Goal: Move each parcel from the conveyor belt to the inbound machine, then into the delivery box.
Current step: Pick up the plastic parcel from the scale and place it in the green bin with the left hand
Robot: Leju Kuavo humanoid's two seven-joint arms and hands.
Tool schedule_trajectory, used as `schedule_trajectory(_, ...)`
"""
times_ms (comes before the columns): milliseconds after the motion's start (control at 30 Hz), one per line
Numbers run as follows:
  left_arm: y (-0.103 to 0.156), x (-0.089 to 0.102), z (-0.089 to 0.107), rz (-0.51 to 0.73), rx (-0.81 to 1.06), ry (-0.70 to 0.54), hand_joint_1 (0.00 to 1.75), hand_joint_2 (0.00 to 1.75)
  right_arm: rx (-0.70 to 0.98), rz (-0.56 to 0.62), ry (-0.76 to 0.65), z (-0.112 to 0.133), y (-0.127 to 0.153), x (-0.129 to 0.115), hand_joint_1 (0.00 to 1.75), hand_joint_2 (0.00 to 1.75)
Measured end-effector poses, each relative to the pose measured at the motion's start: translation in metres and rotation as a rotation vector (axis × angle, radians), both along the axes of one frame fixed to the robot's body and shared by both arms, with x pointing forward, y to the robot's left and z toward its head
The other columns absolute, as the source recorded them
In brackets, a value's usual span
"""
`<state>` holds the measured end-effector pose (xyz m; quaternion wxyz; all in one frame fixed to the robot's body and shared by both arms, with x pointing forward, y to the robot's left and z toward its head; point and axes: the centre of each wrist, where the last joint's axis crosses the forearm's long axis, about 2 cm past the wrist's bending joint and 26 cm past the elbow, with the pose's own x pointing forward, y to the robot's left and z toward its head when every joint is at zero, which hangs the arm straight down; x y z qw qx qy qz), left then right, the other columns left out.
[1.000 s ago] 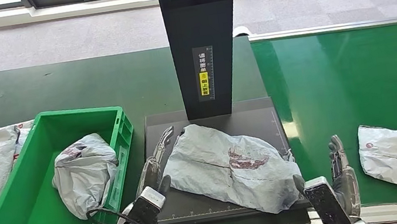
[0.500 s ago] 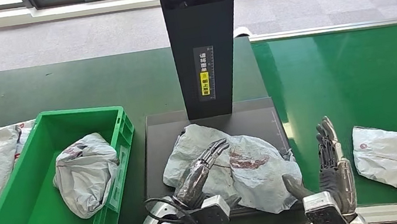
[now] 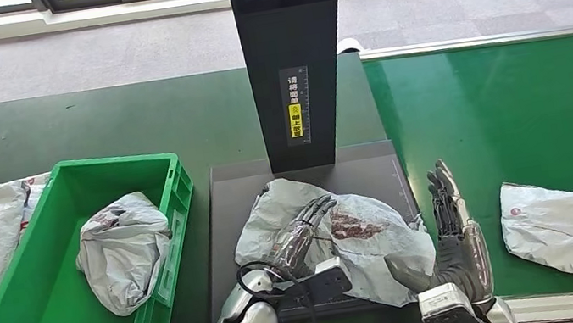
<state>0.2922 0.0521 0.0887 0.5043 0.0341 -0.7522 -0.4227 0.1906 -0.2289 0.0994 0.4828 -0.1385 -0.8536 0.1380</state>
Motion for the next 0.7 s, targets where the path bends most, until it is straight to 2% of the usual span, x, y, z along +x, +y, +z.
schedule_trajectory(133, -0.012, 0.0, 0.0, -0.031, 0.12, 0.031, 0.0, 1.75, -0.003, 0.024, -0.002, -0.001, 0.003, 0.006, 0.0, 1.75)
schedule_trajectory(267, -0.019, -0.002, -0.003, -0.081, 0.213, 0.025, 1.75, 1.75, -0.002, 0.036, -0.001, -0.002, 0.005, 0.009, 0.0, 1.75)
schedule_trajectory(700, -0.02, -0.004, -0.008, -0.155, 0.33, -0.065, 1.75, 1.75, 0.004, 0.06, 0.007, -0.004, 0.007, 0.016, 0.0, 1.75)
